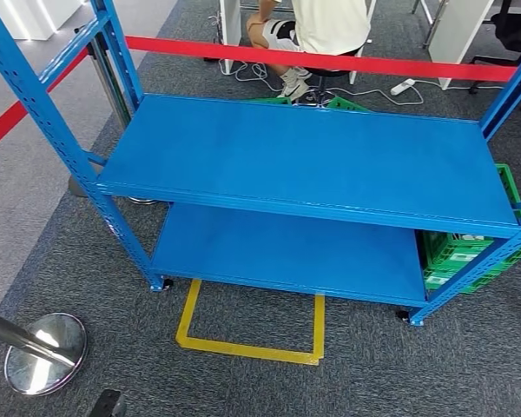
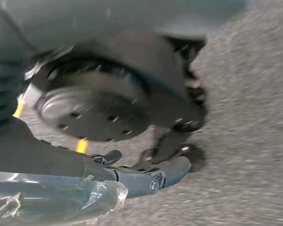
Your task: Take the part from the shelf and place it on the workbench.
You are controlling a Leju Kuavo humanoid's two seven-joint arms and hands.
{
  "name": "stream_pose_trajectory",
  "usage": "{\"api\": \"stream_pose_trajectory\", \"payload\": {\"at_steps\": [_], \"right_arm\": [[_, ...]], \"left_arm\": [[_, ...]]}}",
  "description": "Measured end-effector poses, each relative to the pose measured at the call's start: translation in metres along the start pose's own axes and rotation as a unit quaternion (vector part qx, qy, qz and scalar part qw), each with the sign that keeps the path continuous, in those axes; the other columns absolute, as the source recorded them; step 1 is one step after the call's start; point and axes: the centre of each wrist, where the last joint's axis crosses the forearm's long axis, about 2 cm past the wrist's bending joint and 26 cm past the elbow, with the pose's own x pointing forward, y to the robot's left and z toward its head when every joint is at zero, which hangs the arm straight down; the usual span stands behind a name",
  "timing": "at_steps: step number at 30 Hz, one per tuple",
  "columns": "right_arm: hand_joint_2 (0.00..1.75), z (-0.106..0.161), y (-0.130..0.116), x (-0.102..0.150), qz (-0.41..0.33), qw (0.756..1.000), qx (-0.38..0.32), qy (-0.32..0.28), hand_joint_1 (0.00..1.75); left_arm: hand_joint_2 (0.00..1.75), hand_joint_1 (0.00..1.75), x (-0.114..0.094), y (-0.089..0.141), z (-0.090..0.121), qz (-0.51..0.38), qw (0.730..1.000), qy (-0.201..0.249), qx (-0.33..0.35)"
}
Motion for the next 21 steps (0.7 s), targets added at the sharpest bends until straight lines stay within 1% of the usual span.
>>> {"api": "stream_pose_trajectory", "payload": {"at_steps": [6,13,17,18,20,21], "right_arm": [[1.75,-0.002,-0.014,-0.010,0.017,0.998,-0.010,0.058,0.00],[1.75,-0.002,-0.021,-0.016,0.032,0.996,-0.013,0.079,0.00],[0.00,-0.002,-0.023,-0.017,0.034,0.996,-0.014,0.083,0.00],[0.44,-0.002,-0.023,-0.017,0.034,0.996,-0.014,0.084,0.00],[0.44,-0.002,-0.024,-0.017,0.035,0.996,-0.014,0.085,0.00],[0.58,-0.002,-0.024,-0.017,0.036,0.996,-0.014,0.085,0.00]], "left_arm": [[0.00,0.00,-0.004,0.006,-0.001,0.040,0.999,0.028,0.000],[0.00,0.00,-0.007,0.010,0.000,0.044,0.998,0.040,0.002],[0.00,0.00,-0.008,0.010,0.000,0.042,0.998,0.042,0.001],[0.00,0.00,-0.008,0.010,0.000,0.041,0.998,0.042,0.001],[0.00,0.00,-0.008,0.010,0.000,0.040,0.998,0.043,0.001],[0.00,0.00,-0.008,0.011,0.000,0.040,0.998,0.043,0.001]]}}
